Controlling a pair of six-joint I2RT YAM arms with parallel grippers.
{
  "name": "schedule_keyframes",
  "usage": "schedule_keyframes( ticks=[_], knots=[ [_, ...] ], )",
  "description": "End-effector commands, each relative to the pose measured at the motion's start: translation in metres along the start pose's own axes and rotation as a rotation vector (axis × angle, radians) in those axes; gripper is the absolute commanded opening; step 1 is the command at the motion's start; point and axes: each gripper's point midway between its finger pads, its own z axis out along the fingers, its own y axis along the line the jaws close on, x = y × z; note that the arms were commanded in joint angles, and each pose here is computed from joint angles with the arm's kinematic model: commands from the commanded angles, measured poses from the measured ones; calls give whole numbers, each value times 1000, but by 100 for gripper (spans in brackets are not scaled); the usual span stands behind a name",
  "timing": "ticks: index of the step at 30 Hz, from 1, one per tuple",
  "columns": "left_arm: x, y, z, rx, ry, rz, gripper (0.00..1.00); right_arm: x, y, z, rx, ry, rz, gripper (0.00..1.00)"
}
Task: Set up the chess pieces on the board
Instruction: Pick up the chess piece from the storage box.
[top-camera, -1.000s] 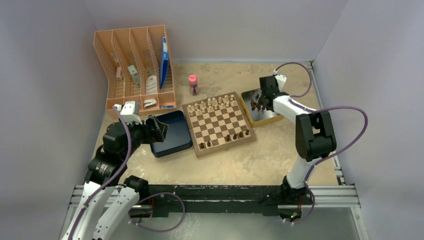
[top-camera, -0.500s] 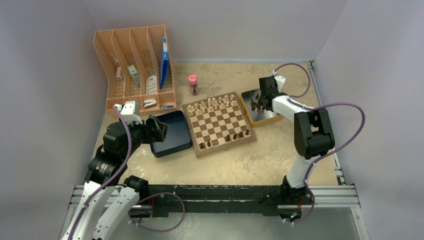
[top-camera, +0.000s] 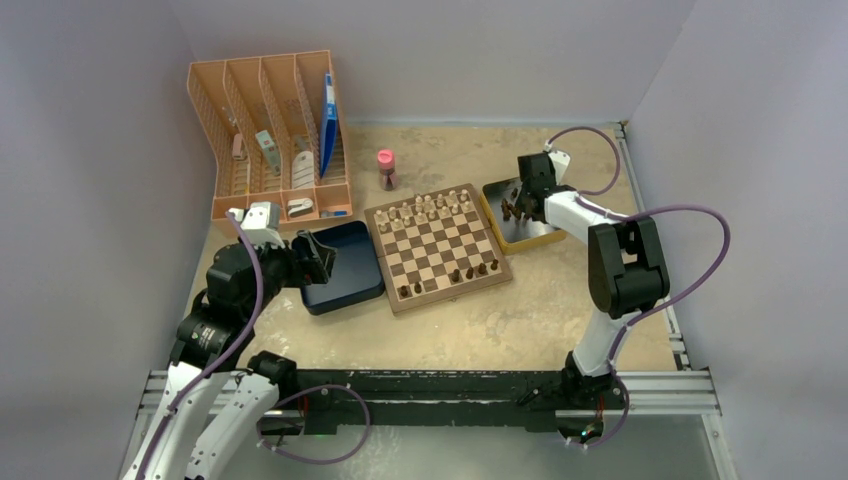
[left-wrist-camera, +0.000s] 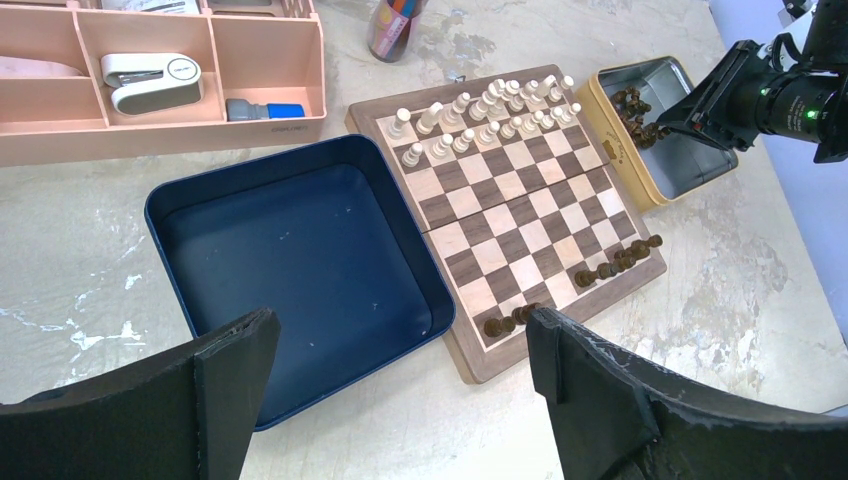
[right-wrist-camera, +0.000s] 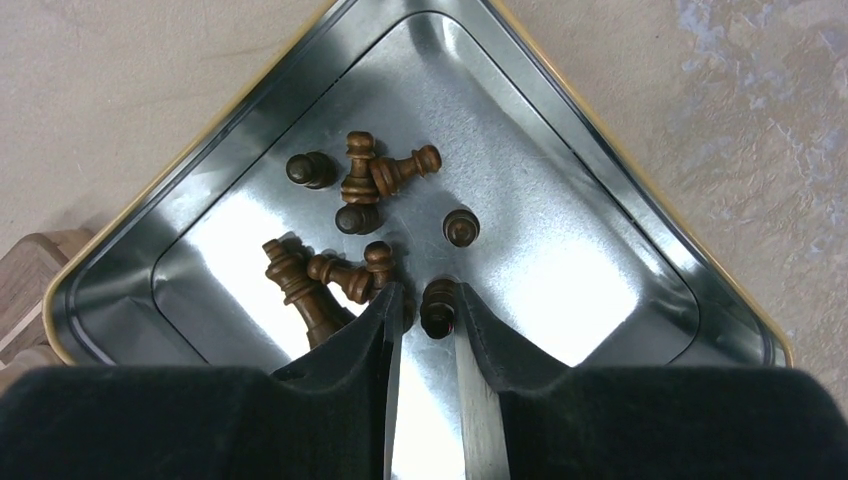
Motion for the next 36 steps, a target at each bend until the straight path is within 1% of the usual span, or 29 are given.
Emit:
schedule_keyframes(
  ticks=[1, 10, 18, 24, 36],
  knots=[
    [-10, -2, 3, 12, -43, 15, 95, 3, -2, 3, 10, 5, -1, 27],
    [-10, -2, 3, 10, -43, 14, 95, 6, -6, 4, 24, 8, -2, 26],
    [-10, -2, 3, 10, -43, 14, 95, -3, -9, 1, 44, -25, -4, 18],
    [-10, -2, 3, 10, -42, 14, 95, -14, -8, -8, 38, -50, 1, 15],
    [-10, -2, 4, 9, -40, 14, 95, -37, 0, -36, 17, -101, 7, 13]
  ],
)
